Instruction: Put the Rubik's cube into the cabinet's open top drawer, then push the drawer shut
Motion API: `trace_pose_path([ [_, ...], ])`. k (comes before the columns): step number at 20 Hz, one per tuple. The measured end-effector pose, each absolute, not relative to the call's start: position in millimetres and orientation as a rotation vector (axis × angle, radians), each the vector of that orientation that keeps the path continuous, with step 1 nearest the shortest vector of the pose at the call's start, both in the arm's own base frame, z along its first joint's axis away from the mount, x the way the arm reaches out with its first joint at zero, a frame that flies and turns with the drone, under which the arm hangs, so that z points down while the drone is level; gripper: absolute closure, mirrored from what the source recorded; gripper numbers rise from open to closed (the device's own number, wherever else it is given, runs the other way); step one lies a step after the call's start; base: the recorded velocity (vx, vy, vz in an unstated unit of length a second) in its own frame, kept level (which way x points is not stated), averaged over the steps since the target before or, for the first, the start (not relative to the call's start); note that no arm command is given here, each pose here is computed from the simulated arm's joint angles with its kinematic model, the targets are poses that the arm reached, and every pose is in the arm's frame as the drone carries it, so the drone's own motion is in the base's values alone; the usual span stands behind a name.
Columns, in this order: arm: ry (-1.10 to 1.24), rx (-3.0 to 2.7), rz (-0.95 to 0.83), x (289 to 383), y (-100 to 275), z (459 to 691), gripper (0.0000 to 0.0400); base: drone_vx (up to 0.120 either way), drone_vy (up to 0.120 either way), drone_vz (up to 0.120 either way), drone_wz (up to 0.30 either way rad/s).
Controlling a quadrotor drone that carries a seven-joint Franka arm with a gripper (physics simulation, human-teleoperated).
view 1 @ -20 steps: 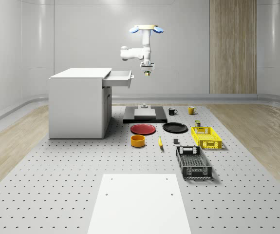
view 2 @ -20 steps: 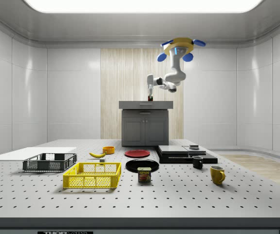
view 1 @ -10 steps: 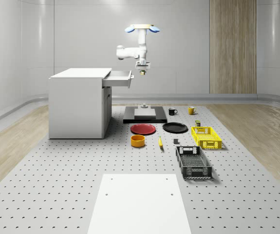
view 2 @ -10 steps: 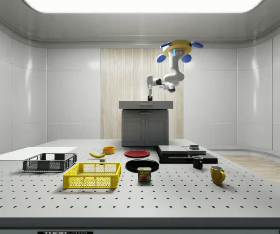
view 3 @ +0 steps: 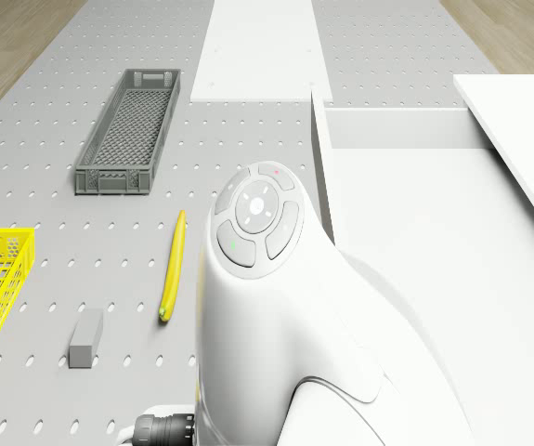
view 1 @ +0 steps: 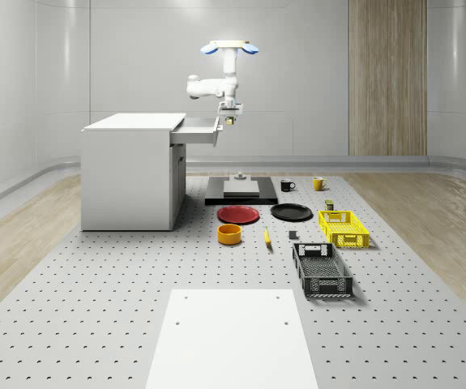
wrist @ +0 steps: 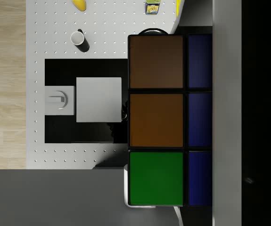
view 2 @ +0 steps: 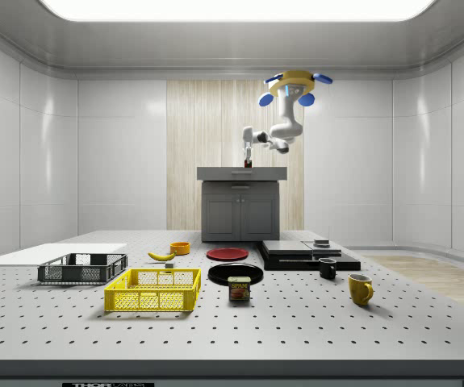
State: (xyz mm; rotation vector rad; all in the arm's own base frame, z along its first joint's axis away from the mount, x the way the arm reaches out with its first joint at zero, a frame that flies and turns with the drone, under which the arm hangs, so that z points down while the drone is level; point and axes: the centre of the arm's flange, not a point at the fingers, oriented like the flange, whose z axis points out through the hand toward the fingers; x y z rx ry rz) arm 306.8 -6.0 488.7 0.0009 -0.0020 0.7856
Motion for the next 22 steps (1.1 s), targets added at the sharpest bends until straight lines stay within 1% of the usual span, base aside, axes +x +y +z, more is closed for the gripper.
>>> trace_pose_path([
  [9,-0.002,0.001,0.786,306.8,-6.0,488.6,0.0075,0.0,-0.12,0.0,0.0],
  [13,-0.002,0.001,0.786,306.8,-6.0,488.6,0.0075,0.0,-0.12,0.11,0.0],
  [14,-0.002,0.001,0.786,306.8,-6.0,488.6,0.0075,0.0,-0.12,0.04,0.0],
  [22,-0.002,0.001,0.786,306.8,-6.0,488.6,0.0075,0.0,-0.12,0.0,0.0],
])
